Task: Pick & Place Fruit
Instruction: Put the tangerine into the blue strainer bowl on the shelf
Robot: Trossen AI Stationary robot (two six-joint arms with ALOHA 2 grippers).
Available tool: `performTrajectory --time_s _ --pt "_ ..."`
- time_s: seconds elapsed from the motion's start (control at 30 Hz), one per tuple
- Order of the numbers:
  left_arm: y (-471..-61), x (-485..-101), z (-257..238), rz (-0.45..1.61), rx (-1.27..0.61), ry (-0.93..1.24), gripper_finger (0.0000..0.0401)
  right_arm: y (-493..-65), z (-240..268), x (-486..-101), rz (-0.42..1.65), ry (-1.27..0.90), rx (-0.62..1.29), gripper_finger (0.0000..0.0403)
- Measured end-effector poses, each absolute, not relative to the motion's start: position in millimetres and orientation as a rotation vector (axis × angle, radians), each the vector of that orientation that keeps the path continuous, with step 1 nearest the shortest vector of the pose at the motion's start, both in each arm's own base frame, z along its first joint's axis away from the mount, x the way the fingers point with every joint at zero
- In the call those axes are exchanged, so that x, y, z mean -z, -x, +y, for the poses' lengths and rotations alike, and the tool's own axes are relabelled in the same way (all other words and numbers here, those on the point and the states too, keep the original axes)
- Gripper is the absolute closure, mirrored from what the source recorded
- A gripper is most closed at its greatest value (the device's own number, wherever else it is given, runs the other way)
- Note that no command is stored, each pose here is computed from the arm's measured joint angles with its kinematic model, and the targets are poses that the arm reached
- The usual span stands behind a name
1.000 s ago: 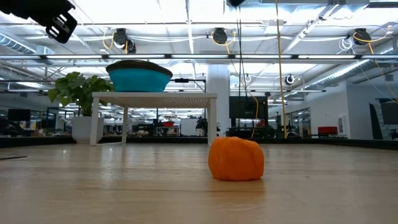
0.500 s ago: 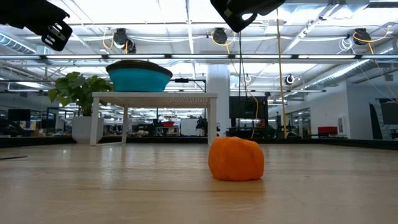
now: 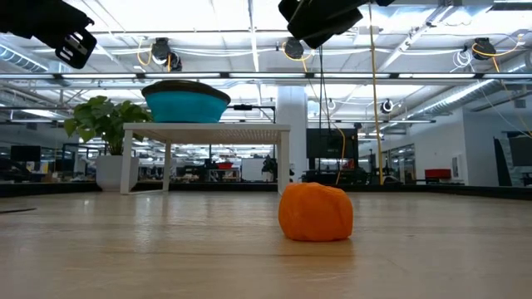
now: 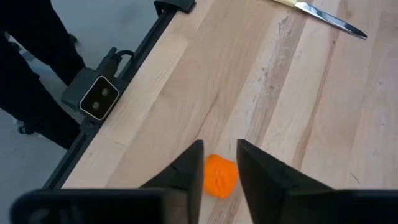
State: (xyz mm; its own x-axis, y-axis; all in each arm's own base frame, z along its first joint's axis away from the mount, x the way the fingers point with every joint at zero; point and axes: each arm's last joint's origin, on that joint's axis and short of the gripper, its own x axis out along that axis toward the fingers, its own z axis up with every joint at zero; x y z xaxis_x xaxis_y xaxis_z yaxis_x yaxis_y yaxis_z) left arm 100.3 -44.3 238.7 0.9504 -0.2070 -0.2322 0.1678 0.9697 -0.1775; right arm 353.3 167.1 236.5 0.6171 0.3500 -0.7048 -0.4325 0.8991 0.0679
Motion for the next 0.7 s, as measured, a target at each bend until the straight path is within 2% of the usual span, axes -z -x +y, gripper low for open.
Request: performTrajectory --time_s 0.33,0.5,0.7 --pt "-100.3 -238.6 -44.3 0.254 0.191 0.165 0.0380 -369.6 172.9 -219.0 0.732 0.069 -0.459 0.0213" --pt "-100.3 -238.4 -44.3 0.257 0.188 0.182 0.0380 -375.8 176.7 -199.8 0.763 0.076 -0.470 0.0187" --pt "-100.3 -238.5 -44.3 0.257 0.188 0.184 0.0380 -374.8 174.1 -196.2 0.800 0.076 -0.458 0.0170"
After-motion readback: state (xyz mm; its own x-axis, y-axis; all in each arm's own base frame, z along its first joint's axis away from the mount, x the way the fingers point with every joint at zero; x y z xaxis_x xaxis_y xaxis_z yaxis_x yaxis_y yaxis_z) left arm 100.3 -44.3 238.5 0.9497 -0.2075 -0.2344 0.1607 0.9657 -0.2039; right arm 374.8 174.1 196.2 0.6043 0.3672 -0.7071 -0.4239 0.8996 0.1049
